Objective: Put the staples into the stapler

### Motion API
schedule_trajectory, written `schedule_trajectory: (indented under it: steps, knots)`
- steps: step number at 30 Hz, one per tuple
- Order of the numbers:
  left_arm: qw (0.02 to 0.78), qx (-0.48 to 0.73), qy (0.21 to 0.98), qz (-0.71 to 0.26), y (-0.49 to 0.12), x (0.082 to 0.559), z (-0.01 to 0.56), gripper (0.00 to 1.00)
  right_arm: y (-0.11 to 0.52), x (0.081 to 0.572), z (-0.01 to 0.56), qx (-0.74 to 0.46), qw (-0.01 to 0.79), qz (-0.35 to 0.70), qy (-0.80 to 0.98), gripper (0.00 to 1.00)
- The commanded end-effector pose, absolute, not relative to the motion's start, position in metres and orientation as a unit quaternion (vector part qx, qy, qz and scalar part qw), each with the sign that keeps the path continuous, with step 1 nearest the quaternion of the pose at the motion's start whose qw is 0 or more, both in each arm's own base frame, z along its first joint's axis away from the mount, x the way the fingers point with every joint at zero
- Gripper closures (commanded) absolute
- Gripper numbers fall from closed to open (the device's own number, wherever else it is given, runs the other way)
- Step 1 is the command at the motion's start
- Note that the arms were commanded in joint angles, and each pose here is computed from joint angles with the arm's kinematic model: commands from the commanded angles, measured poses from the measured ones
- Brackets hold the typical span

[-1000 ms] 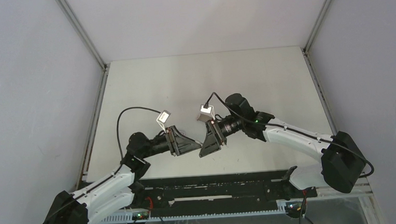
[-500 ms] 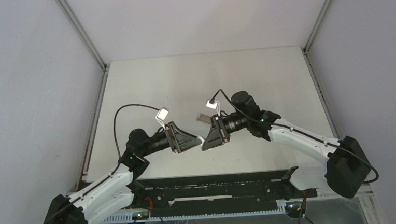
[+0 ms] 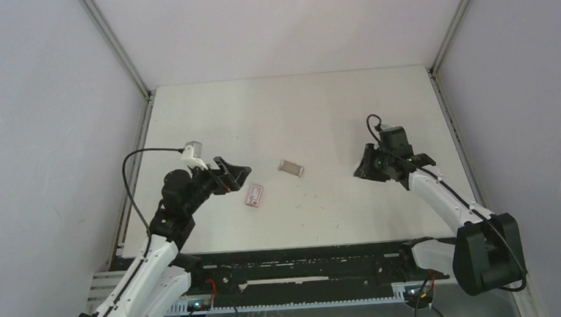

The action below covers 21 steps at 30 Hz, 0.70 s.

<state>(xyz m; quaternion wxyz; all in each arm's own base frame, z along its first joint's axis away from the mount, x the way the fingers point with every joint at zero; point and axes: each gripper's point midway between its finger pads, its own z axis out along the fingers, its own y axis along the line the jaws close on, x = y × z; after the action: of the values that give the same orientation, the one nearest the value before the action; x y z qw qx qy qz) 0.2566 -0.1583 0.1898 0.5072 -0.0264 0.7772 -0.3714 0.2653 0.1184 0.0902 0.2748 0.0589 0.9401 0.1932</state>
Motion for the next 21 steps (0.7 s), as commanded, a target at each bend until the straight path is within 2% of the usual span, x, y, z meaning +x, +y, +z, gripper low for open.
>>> schedule_trajectory:
  steps: [1,8,10,12,18,21]
  knots:
    - [0.549,-0.078,0.783,-0.282,-0.117,0.276,0.188,0.00,0.046,0.266,0.061,0.125,0.268,0.062,0.953,1.00]
    - [0.563,-0.114,0.788,-0.223,-0.093,0.284,0.170,0.00,0.031,0.271,0.045,0.154,0.241,0.024,0.958,1.00]
    - [0.561,-0.116,0.791,-0.215,-0.090,0.286,0.166,0.00,0.029,0.271,0.043,0.158,0.238,0.017,0.958,0.96]
    - [0.557,-0.117,0.794,-0.212,-0.090,0.289,0.163,0.00,0.028,0.271,0.043,0.161,0.236,0.014,0.958,0.85]
    - [0.559,-0.122,0.793,-0.208,-0.086,0.295,0.161,0.00,0.026,0.268,0.041,0.162,0.229,0.009,0.960,0.45]
    - [0.563,-0.121,0.791,-0.205,-0.083,0.297,0.161,0.00,0.024,0.269,0.044,0.161,0.237,0.004,0.958,0.29]
